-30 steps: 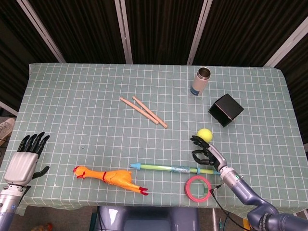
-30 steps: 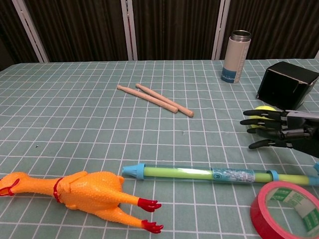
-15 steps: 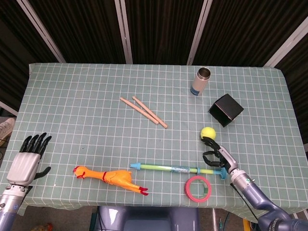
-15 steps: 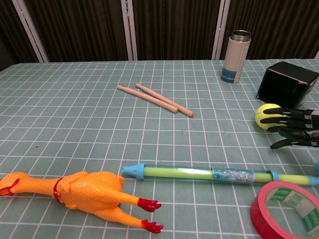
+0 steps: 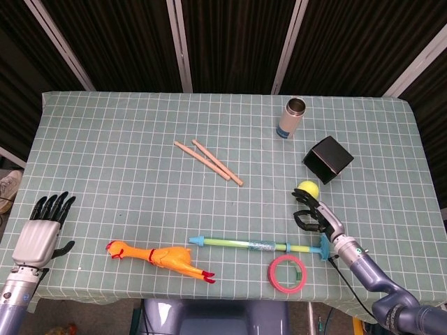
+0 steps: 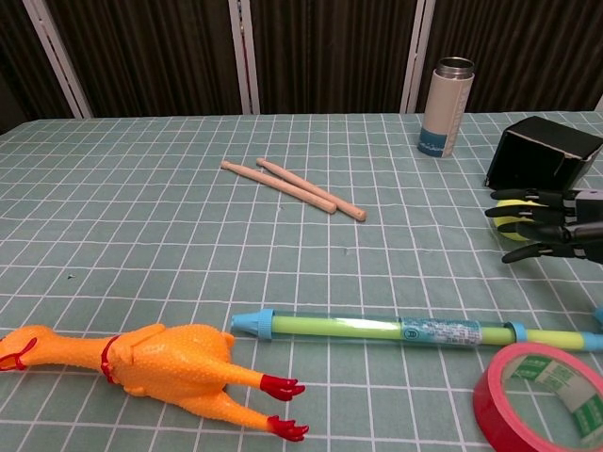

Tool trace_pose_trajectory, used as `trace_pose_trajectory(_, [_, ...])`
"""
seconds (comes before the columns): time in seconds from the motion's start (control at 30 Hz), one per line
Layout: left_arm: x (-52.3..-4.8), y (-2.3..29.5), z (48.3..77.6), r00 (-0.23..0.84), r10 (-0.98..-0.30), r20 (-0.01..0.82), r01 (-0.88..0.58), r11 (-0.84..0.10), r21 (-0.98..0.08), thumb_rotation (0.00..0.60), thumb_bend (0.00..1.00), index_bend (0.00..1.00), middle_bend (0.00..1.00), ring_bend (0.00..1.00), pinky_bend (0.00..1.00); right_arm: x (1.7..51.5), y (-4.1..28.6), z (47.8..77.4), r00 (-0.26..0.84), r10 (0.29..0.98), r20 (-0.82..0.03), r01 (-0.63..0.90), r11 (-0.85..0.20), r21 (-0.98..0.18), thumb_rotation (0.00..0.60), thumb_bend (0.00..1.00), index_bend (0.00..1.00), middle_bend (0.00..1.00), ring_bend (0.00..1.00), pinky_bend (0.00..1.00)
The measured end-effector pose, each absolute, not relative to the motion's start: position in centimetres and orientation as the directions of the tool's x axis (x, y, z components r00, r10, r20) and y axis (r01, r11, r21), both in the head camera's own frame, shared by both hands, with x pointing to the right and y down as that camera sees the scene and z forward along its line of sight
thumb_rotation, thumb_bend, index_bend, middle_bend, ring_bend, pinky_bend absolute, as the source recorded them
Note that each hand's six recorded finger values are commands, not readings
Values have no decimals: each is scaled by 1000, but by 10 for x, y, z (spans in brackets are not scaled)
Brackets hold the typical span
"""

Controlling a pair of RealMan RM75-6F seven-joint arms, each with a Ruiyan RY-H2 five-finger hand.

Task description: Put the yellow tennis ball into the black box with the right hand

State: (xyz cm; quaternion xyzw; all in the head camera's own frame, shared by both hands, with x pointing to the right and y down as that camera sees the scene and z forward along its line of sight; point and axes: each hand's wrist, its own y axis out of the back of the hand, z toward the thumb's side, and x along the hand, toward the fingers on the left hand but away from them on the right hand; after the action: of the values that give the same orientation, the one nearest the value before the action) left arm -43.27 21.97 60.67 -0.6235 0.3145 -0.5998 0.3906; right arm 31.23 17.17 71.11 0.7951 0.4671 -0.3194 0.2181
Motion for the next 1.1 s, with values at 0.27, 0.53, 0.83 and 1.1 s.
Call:
trace_pose_trajectory(0.27, [-430,217,613,74,-856,511,92,-504,-859,600,158,0,0,0,0,327,159,722,348,579,-737,868,-496,21,600,503,78,107,94,268])
trace_pose_trajectory(0.53, [-425,215,617,68,-854,517,108,-508,-854,600,158,0,0,0,0,345,147,726,338,574,-746,849,-528,-21,600,504,78,107,102,268])
trace_pose_trajectory(0.83, [-422,215,621,55,-851,522,122,-514,-849,600,158,0,0,0,0,368,139,722,316,568,-760,815,-572,-89,600,503,78,107,139,268])
trace_pose_trajectory(1.1, [-420,215,625,51,-847,529,133,-519,-844,600,159,0,0,0,0,383,130,722,294,557,-777,752,-636,-172,600,503,145,144,188,267])
